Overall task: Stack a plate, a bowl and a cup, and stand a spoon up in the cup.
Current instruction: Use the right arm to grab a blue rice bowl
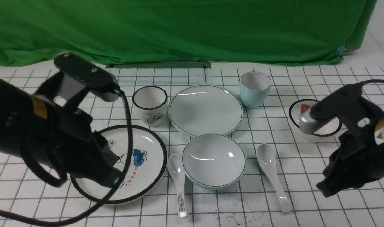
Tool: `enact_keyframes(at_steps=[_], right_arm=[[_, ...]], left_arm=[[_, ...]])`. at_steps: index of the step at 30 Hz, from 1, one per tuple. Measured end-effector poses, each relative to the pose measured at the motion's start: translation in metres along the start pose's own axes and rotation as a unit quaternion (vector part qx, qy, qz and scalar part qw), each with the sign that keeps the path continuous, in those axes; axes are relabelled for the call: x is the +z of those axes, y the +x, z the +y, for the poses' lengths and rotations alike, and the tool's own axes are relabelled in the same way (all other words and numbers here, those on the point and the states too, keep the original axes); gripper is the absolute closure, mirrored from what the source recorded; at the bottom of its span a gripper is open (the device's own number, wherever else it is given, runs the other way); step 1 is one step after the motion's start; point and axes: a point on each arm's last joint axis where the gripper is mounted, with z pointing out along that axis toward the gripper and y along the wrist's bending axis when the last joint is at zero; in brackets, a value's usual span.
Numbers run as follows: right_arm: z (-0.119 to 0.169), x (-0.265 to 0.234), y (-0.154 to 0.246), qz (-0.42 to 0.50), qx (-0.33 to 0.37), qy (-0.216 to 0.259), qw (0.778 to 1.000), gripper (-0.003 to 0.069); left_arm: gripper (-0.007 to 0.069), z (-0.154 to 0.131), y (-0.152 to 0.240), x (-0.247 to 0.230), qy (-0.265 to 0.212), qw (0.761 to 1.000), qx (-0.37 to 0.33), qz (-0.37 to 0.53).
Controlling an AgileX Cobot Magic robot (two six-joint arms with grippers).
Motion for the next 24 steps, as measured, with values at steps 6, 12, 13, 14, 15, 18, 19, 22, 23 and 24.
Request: enact_keyframes(at_steps=[6,12,13,14,15,18,19,22,23,24], right_arm=[[-0.008,0.015,-0.043,-0.024,0.011,-0.062,0.998,0.0621],[0.000,0.037,-0.075,-0.025,-0.009,-0.077,0.997,0.0280],[0.003,0.044,-0.083,-0.028,-0.011,-0.080,0.996,0.0195],[0.005,0.050,-0.087,-0.025,-0.008,-0.082,0.996,0.0163],[0.005,0.051,-0.088,-0.026,-0.006,-0.082,0.996,0.0158],[0.005,0.072,-0.098,-0.023,0.001,-0.082,0.996,0.0135],[0.006,0.081,-0.100,-0.019,0.003,-0.082,0.996,0.0148],[0.005,0.093,-0.102,-0.016,0.008,-0.081,0.997,0.0177],[0.005,0.102,-0.103,-0.015,0.013,-0.080,0.997,0.0199],[0.005,0.106,-0.104,-0.017,0.016,-0.078,0.997,0.0205]], left_arm=[[0.0634,0.000,-0.004,0.001,-0.010,1.000,0.015,-0.015],[0.0634,0.001,-0.005,0.001,-0.015,1.000,0.018,-0.021],[0.0634,0.001,-0.006,0.001,-0.016,0.999,0.018,-0.025],[0.0634,0.002,-0.006,0.001,-0.016,0.999,0.018,-0.026],[0.0634,0.002,-0.006,0.001,-0.016,0.999,0.018,-0.026],[0.0634,0.002,-0.006,0.001,-0.016,0.999,0.018,-0.027],[0.0634,0.002,-0.006,0.001,-0.016,0.999,0.018,-0.027],[0.0634,0.002,-0.006,0.001,-0.017,0.999,0.018,-0.028],[0.0634,0.002,-0.006,0.001,-0.017,0.999,0.018,-0.028],[0.0634,0.002,-0.007,0.001,-0.017,0.999,0.018,-0.030]])
